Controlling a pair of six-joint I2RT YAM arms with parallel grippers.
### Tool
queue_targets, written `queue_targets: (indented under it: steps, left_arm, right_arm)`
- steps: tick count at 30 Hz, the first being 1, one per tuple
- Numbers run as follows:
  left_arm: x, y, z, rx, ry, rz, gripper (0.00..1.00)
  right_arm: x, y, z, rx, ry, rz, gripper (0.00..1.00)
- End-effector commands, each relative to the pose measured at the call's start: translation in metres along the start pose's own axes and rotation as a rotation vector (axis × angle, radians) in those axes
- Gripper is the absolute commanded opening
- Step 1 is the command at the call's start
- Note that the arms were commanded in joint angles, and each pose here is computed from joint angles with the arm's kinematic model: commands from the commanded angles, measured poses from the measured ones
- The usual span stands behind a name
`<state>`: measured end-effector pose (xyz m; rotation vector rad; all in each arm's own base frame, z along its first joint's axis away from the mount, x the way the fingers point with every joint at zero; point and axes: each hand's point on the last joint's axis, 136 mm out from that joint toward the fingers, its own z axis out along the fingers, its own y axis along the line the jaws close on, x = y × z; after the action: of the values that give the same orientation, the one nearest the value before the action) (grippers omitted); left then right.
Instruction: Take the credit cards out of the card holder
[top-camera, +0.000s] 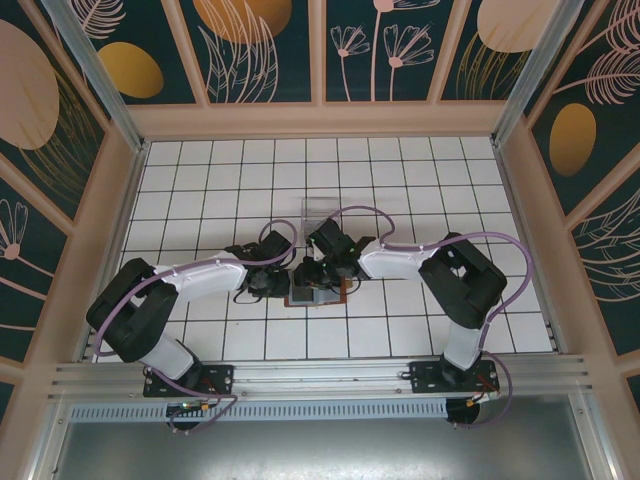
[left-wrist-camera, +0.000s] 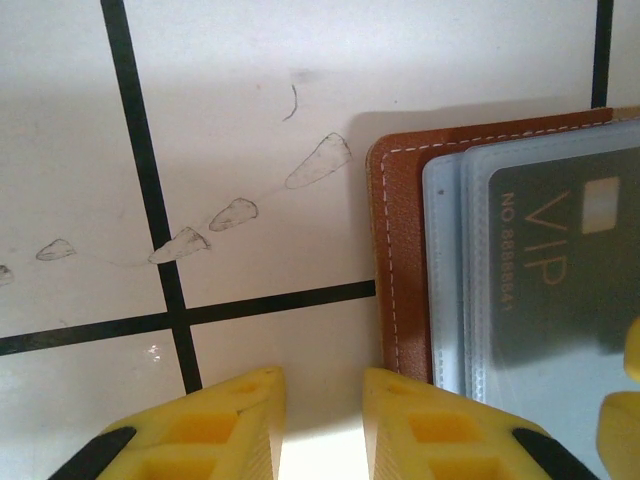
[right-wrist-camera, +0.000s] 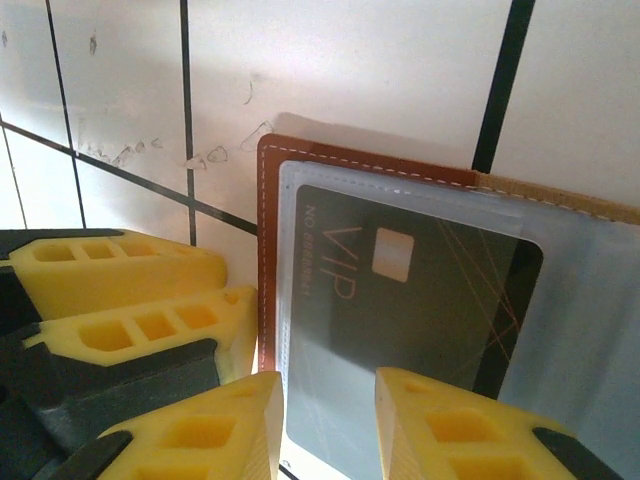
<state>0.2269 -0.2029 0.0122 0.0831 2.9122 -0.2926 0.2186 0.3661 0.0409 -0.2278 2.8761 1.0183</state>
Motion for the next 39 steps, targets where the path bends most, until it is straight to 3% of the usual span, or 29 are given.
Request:
queue_targets:
  steps: [1, 7, 21, 39]
  left_arm:
    - [0.004, -0.006, 0.005, 0.024, 0.031, 0.018, 0.28]
    - [0.005, -0.005, 0.006, 0.018, 0.035, 0.021, 0.28]
    - [0.003, -0.005, 0.005, 0.017, 0.029, 0.019, 0.28]
    - [0.001, -0.008, 0.001, 0.032, 0.017, 0.013, 0.28]
  right_arm:
    - [0.000, -0.014, 0.000, 0.056, -0.009, 0.018, 0.31]
    - [-0.007, -0.032, -0.012, 0.191, -0.052, 0.010, 0.31]
    - [-0.011, -0.011, -0.020, 0.108, -0.085, -0.011, 0.31]
    - [-0.006, -0.035, -0.010, 0.202, -0.055, 0.000, 0.31]
